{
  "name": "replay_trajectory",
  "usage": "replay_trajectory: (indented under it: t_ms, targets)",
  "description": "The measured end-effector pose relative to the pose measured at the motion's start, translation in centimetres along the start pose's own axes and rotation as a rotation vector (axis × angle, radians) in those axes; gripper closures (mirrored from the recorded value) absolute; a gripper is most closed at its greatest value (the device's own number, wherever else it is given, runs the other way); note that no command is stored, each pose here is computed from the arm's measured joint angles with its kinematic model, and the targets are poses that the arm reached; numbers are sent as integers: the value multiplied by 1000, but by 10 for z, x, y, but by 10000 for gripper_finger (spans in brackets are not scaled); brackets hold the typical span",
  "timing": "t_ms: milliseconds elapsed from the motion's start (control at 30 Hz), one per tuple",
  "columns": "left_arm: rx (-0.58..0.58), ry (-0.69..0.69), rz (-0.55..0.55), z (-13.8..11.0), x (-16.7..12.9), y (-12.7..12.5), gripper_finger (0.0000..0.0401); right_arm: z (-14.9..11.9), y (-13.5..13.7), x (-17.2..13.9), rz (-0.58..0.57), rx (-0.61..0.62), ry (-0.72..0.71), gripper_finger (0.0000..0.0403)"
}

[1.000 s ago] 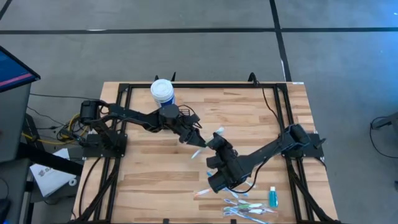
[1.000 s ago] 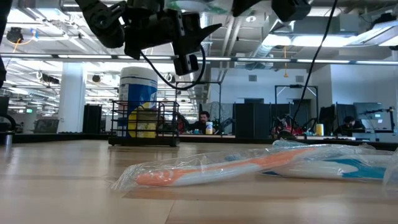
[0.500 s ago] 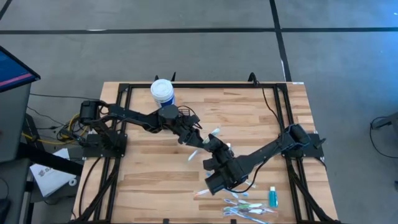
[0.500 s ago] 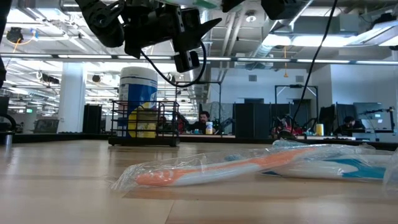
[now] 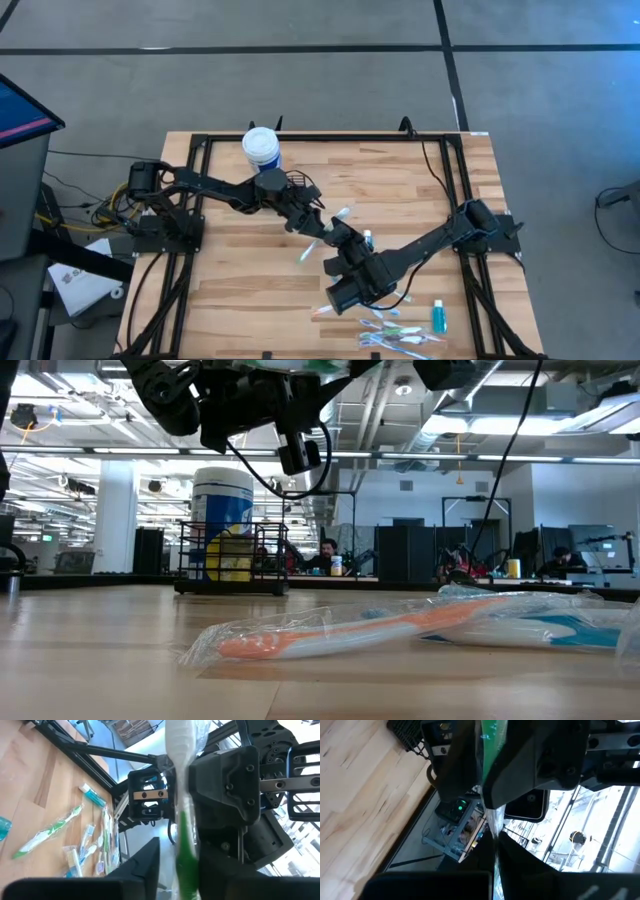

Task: Pick & Place toothbrushing station
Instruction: Put the green toothbrush into the wire organizer

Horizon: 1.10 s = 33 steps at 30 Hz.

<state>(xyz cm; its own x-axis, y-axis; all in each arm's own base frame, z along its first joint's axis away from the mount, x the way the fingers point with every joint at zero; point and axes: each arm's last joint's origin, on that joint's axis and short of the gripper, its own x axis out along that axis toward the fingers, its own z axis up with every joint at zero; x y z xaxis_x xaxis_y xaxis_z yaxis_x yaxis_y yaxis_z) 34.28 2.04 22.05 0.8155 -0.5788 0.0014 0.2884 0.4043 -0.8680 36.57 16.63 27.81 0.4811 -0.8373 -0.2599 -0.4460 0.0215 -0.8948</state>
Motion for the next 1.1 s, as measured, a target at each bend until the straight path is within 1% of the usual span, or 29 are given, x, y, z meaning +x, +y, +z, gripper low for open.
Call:
replay_trajectory:
  t_ms: [133, 200, 500, 633, 833, 933, 1100]
  targets:
    - [4, 0, -2, 0, 0, 0, 356, 0, 0, 0, 13, 1, -7, 402]
    - [10, 5, 6, -1, 0, 1, 371, 1, 1, 0, 33, 3, -18, 397]
    - [32, 17, 2, -3, 2, 0, 371, 1, 1, -1, 43, 61, -24, 347]
    - [46, 17, 1, -3, 2, 0, 371, 2, 2, -6, 43, 54, -38, 329]
    - [68, 12, 3, -3, 2, 0, 371, 3, 5, -16, 36, 80, -60, 304]
    - [94, 7, -1, -2, 1, -2, 371, 3, 5, -21, 33, 113, -71, 296]
    - [116, 2, 1, -2, 1, -2, 371, -2, 2, -29, 30, 207, -86, 290]
